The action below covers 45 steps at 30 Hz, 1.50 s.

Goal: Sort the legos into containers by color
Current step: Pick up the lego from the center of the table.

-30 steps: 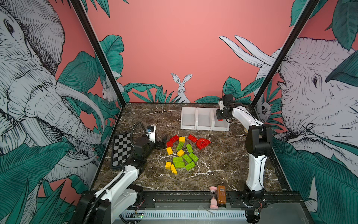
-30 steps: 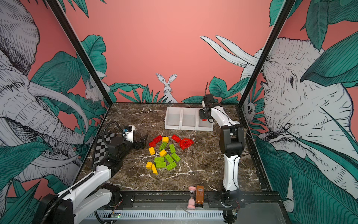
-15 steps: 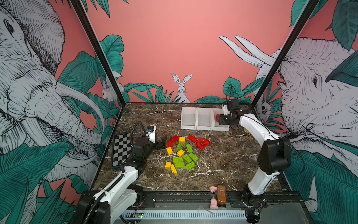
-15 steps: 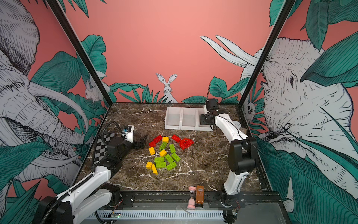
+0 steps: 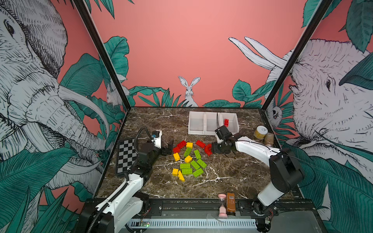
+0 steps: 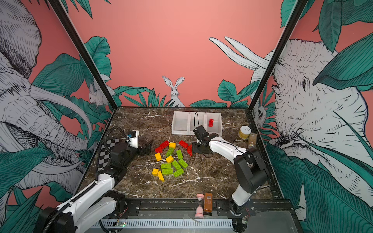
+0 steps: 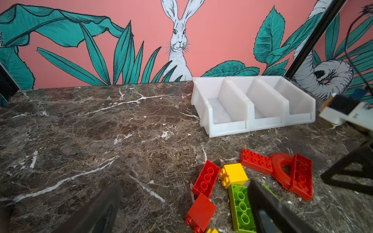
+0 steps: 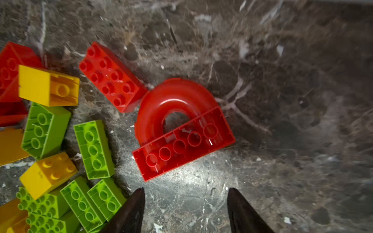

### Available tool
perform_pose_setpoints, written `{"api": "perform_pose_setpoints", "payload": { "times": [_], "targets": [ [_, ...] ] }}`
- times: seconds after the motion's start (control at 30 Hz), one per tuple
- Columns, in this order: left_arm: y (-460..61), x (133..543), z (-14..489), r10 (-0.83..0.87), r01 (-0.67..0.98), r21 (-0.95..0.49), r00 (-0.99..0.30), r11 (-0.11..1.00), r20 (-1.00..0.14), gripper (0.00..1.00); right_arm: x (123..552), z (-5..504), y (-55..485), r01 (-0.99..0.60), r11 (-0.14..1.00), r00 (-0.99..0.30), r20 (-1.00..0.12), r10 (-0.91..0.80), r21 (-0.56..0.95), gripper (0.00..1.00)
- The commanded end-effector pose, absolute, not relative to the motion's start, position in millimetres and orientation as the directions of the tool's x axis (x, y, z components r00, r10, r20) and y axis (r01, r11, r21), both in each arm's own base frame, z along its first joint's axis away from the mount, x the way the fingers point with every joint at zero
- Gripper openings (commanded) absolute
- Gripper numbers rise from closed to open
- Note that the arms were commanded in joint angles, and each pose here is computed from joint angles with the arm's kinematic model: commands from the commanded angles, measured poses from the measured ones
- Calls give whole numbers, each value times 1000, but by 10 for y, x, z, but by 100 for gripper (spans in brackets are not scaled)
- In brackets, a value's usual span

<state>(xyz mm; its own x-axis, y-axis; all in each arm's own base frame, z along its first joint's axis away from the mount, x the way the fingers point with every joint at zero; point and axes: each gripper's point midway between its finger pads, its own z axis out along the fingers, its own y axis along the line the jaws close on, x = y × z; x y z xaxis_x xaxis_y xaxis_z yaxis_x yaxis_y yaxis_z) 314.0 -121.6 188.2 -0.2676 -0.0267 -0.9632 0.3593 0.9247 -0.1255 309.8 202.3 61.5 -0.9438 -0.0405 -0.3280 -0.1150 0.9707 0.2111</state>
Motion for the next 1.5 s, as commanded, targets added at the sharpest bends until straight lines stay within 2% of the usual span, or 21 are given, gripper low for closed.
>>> {"api": "perform_pose_setpoints", "payload": {
  "times": [0.0, 0.1, 0.37, 1.07, 1.47],
  "targets": [
    [-1205, 3128, 1895, -18, 358, -113, -257, 927, -966, 99, 3338, 781, 2143, -45, 950, -894, -438, 100, 308, 65],
    [-1216, 3123, 1910, -18, 363, -113, -256, 925, -967, 98, 3362, 911, 2126, -33, 938, -862, -485, 147, 344, 67],
    [-1203, 3118, 1917, -20, 358, -112, -253, 927, -967, 98, 3379, 811, 2148, 0, 929, -861, -473, 189, 371, 70],
    [-1190, 3113, 1921, -21, 353, -113, -254, 929, -967, 98, 3559, 411, 2182, 29, 959, -890, -429, 154, 283, 69],
    [-1175, 3103, 1940, -21, 348, -110, -249, 931, -968, 98, 3423, 306, 1837, -25, 999, -925, -379, -10, 35, 60]
  ]
}}
